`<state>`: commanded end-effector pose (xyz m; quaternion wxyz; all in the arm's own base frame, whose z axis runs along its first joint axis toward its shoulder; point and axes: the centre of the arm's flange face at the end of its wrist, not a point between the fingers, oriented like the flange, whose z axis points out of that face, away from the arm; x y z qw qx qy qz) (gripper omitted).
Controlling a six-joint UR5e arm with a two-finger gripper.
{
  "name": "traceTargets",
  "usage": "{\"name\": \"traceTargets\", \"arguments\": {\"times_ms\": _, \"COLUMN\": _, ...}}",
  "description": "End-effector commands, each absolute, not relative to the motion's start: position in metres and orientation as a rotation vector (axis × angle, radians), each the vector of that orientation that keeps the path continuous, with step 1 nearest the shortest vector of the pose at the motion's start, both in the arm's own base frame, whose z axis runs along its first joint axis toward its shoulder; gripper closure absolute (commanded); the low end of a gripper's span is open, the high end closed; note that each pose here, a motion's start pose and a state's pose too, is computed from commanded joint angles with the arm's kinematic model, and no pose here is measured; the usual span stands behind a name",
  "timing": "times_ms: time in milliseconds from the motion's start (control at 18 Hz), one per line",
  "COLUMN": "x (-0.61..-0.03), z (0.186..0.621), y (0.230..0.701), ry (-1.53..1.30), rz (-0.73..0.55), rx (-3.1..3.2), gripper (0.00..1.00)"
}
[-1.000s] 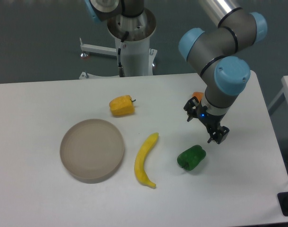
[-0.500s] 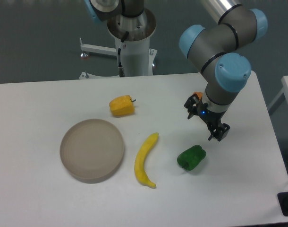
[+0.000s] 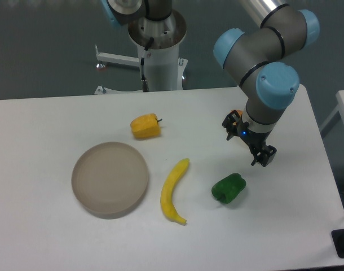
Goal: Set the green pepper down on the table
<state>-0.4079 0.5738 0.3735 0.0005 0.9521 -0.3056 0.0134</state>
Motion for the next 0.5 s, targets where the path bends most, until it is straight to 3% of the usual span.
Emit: {"name": "traceTargets", "arguments": {"times_ms": 500, "x": -0.4095, "z": 0.3697, "y": 0.5754, "ry": -0.979, "rz": 0.036, "rx": 2.986, "gripper": 0.0}}
